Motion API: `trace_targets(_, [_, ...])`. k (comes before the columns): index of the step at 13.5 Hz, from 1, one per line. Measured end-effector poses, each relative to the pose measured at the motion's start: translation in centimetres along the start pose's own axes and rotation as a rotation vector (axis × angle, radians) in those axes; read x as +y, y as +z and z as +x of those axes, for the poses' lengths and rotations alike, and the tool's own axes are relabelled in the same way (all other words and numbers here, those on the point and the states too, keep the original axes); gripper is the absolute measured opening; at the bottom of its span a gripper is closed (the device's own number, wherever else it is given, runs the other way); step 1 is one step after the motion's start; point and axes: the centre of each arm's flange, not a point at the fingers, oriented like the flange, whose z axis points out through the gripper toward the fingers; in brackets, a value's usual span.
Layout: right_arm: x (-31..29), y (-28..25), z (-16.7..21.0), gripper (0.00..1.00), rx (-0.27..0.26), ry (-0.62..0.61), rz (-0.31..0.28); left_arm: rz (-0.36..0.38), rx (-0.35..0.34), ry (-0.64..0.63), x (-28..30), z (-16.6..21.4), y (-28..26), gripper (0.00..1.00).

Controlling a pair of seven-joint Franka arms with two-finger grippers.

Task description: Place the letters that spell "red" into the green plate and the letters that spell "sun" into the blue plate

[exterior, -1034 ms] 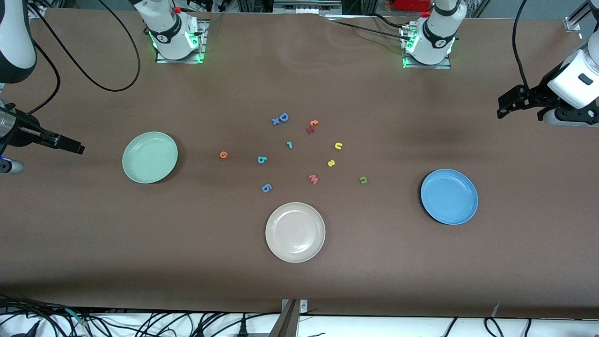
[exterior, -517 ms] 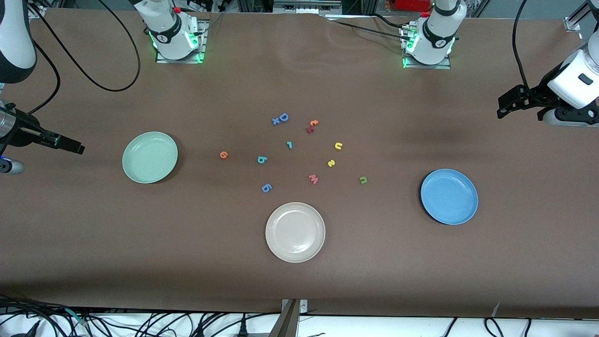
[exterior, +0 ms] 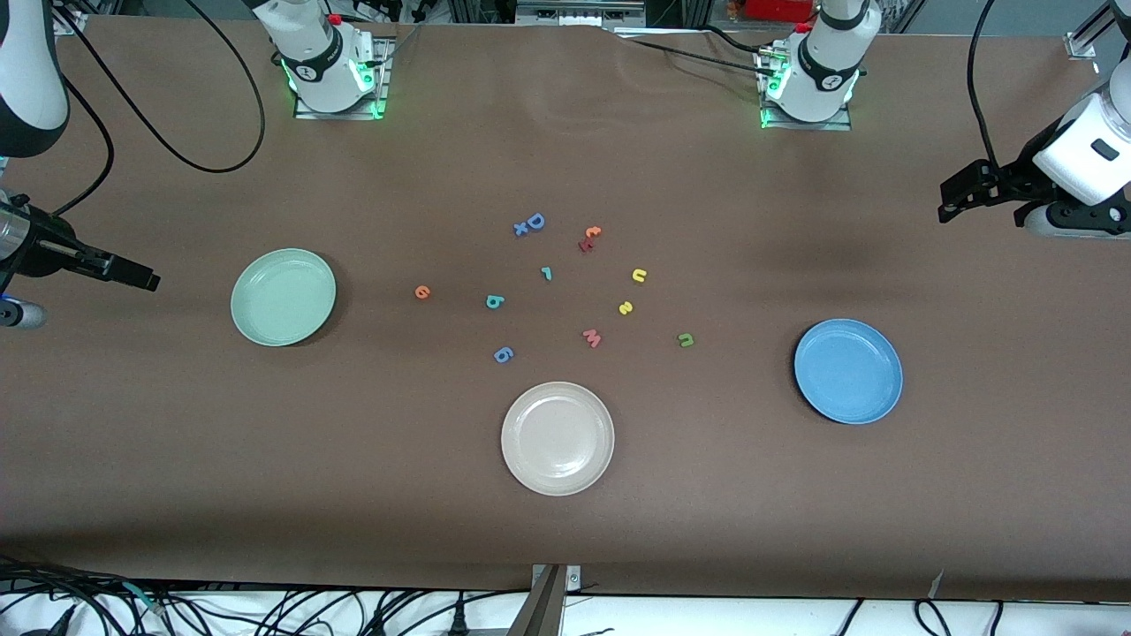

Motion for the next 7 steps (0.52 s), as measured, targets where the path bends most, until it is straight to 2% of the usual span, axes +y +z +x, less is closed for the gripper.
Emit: trace_targets(7, [-0.03,0.13,0.0,1.0,-0.003,0.0,0.0,0.0,-0.003,0.0,0.0,-0.03,0.02,1.0])
